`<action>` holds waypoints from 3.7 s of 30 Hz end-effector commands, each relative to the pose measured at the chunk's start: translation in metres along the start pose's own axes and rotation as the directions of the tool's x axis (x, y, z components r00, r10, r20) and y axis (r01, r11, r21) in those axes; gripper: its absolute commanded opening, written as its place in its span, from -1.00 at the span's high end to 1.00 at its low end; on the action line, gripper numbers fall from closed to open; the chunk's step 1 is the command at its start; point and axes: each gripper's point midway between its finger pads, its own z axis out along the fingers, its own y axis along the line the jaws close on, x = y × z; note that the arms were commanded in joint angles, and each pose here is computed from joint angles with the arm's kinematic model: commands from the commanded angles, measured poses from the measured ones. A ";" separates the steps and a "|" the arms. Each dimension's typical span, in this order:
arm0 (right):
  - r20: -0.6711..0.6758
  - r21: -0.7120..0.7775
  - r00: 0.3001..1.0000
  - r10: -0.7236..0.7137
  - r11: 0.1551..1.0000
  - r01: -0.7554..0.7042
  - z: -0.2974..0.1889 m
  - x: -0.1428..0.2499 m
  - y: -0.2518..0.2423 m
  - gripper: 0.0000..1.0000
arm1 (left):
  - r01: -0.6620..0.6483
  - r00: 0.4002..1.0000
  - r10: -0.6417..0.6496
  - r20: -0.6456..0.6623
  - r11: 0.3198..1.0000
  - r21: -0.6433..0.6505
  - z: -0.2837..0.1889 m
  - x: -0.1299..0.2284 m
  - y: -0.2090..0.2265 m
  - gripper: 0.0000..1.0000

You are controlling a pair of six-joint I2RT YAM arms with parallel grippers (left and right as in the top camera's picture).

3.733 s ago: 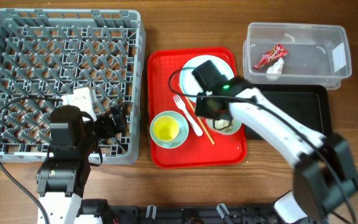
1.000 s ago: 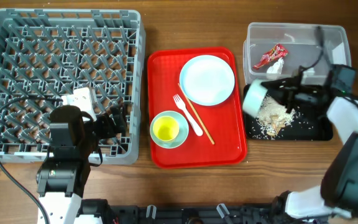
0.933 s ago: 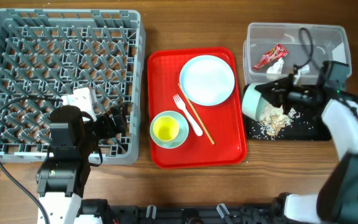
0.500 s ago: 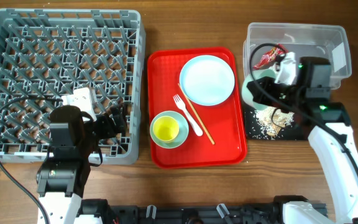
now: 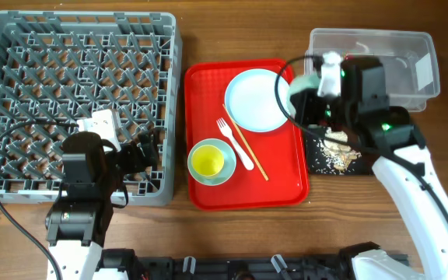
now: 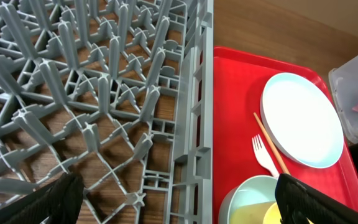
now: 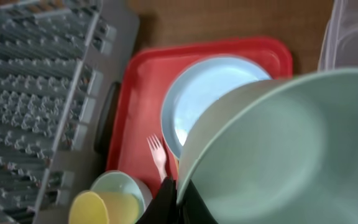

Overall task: Sort waste into correct bins and load items into the dishwasher rack
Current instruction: 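Return the empty bowl onto the light-blue plate on the red tray, then grasp the yellow cup from the blue bowl and lift it left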

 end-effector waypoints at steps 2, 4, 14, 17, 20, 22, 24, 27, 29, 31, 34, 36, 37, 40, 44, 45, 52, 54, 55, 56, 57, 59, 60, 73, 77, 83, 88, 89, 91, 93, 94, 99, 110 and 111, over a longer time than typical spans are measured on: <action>-0.009 0.079 0.995 -0.097 0.992 0.098 0.013 -0.036 0.014 0.92 | 0.005 1.000 -0.005 0.017 1.000 0.013 -0.003 -0.008 -0.003 -1.00; -0.060 0.080 0.992 -0.111 0.990 0.116 0.030 -0.037 0.018 0.91 | 0.005 1.000 -0.005 0.017 1.000 0.013 -0.003 -0.008 -0.003 -1.00; -0.322 0.133 0.943 -0.080 0.983 0.128 0.145 0.020 -0.001 0.92 | 0.005 1.000 -0.005 0.017 1.000 0.013 -0.003 -0.008 -0.003 -1.00; -0.378 0.145 0.924 -0.060 0.982 0.123 0.166 0.040 -0.006 0.91 | 0.005 1.000 -0.005 0.017 1.000 0.013 -0.003 -0.008 -0.003 -1.00; -0.408 0.151 0.912 -0.050 0.981 0.121 0.177 0.052 -0.007 0.91 | 0.005 1.000 -0.005 0.017 1.000 0.013 -0.003 -0.008 -0.003 -1.00; -0.406 0.147 0.912 -0.055 0.981 0.124 0.177 0.052 -0.006 0.80 | 0.005 1.000 -0.005 0.017 1.000 0.013 -0.003 -0.008 -0.003 -1.00; -0.402 0.141 0.914 -0.058 0.982 0.124 0.175 0.050 -0.003 0.57 | 0.005 1.000 -0.005 0.017 1.000 0.013 -0.003 -0.008 -0.003 -1.00; -0.405 0.108 0.912 -0.058 0.988 0.111 0.165 0.049 0.006 0.37 | 0.005 1.000 -0.005 0.017 1.000 0.013 -0.003 -0.008 -0.003 -1.00; -0.395 0.087 0.916 -0.061 0.991 0.104 0.154 0.044 0.014 0.29 | 0.005 1.000 -0.005 0.017 1.000 0.013 -0.003 -0.008 -0.003 -1.00; -0.380 0.062 0.923 -0.061 0.994 0.091 0.138 0.038 0.023 0.25 | 0.005 1.000 -0.005 0.017 1.000 0.013 -0.003 -0.008 -0.003 -1.00; -0.364 -0.048 0.929 -0.074 0.997 0.060 0.110 0.030 0.050 0.22 | 0.005 1.000 -0.005 0.017 1.000 0.013 -0.003 -0.008 -0.003 -1.00; -0.362 -0.110 0.929 -0.084 0.993 0.048 0.090 0.029 0.066 0.21 | 0.005 1.000 -0.005 0.017 1.000 0.013 -0.003 -0.008 -0.003 -1.00; -0.367 -0.123 0.926 -0.089 0.991 0.047 0.082 0.031 0.071 0.21 | 0.005 1.000 -0.005 0.017 1.000 0.013 -0.003 -0.008 -0.003 -1.00; -0.414 -0.135 0.903 -0.115 0.989 0.064 0.069 0.048 0.083 0.17 | 0.005 1.000 -0.005 0.017 1.000 0.013 -0.003 -0.008 -0.003 -1.00; -0.502 -0.141 0.848 -0.169 0.984 0.113 0.069 0.085 0.099 0.14 | 0.005 1.000 -0.005 0.017 1.000 0.013 -0.003 -0.008 -0.003 -1.00; -0.518 -0.138 0.835 -0.184 0.982 0.130 0.072 0.094 0.102 0.09 | 0.005 1.000 -0.005 0.017 1.000 0.013 -0.003 -0.008 -0.003 -1.00; -0.618 0.005 0.775 -0.132 0.985 0.172 0.096 0.151 0.097 0.07 | 0.005 1.000 -0.005 0.016 1.000 0.013 -0.003 -0.008 -0.003 -1.00; -0.625 0.037 0.773 -0.112 0.984 0.172 0.102 0.157 0.094 0.07 | 0.005 1.000 -0.005 0.017 1.000 0.013 -0.003 -0.008 -0.003 -1.00; -0.629 0.059 0.771 -0.095 0.984 0.170 0.106 0.161 0.092 0.07 | 0.005 1.000 -0.005 0.016 1.000 0.013 -0.003 -0.008 -0.003 -1.00; -0.631 0.070 0.771 -0.085 0.984 0.166 0.109 0.163 0.091 0.07 | 0.005 1.000 -0.005 0.016 1.000 0.013 -0.003 -0.008 -0.003 -1.00; -0.633 0.079 0.770 -0.080 0.983 0.167 0.114 0.165 0.089 0.08 | 0.005 1.000 -0.005 0.016 1.000 0.013 -0.003 -0.008 -0.003 -1.00; -0.643 0.086 0.763 -0.074 0.982 0.167 0.122 0.169 0.086 0.09 | 0.005 1.000 -0.005 0.016 1.000 0.013 -0.003 -0.008 -0.003 -1.00; -0.651 0.099 0.757 -0.058 0.982 0.161 0.126 0.173 0.084 0.20 | 0.005 1.000 -0.006 0.016 1.000 0.013 -0.003 -0.008 -0.003 -1.00; -0.605 0.139 0.796 -0.027 0.980 0.139 0.122 0.140 0.078 0.92 | 0.005 1.000 -0.005 0.017 1.000 0.013 -0.003 -0.008 -0.003 -1.00; -0.495 0.152 0.869 -0.003 0.984 0.090 0.091 0.086 0.074 0.91 | 0.005 1.000 -0.005 0.017 1.000 0.013 -0.003 -0.008 -0.003 -1.00; -0.321 0.147 0.941 0.104 0.987 -0.058 0.044 0.022 0.050 0.91 | 0.014 1.000 -0.016 0.020 0.993 0.115 -0.004 -0.011 -0.022 -1.00; -0.351 -0.033 0.913 0.207 0.972 -0.233 0.038 0.003 0.050 0.91 | 0.118 0.993 -0.117 -0.022 0.950 0.289 0.002 -0.018 -0.052 -1.00; -0.364 -0.084 0.911 0.195 0.967 -0.240 0.037 0.002 0.055 0.92 | 0.123 0.992 -0.116 -0.038 0.933 0.339 0.003 -0.019 -0.061 -1.00; -0.394 -0.216 0.907 0.146 0.945 -0.246 0.034 0.000 0.072 0.91 | 0.111 0.993 -0.084 -0.077 0.869 0.482 0.003 -0.018 -0.086 -1.00; -0.422 -0.312 0.901 0.101 0.917 -0.249 0.030 0.002 0.087 0.91 | 0.117 0.991 -0.053 -0.120 0.771 0.626 -0.003 -0.019 -0.111 -1.00; -0.433 -0.355 0.898 0.076 0.901 -0.247 0.028 0.003 0.094 0.91 | 0.117 0.991 -0.033 -0.133 0.714 0.690 -0.008 -0.020 -0.122 -1.00; -0.464 -0.543 0.886 -0.017 0.796 -0.269 0.008 0.007 0.126 0.91 | 0.119 0.986 0.041 -0.159 0.492 0.862 -0.023 -0.027 -0.151 -0.98; -0.494 -0.681 0.867 -0.071 0.651 -0.335 -0.020 0.005 0.152 0.91 | 0.035 0.996 0.069 -0.064 0.359 0.933 -0.048 -0.051 -0.168 -1.00; -0.495 -0.682 0.866 -0.071 0.649 -0.336 -0.020 0.005 0.152 0.91 | 0.013 0.996 0.084 -0.043 0.338 0.941 -0.053 -0.053 -0.170 -1.00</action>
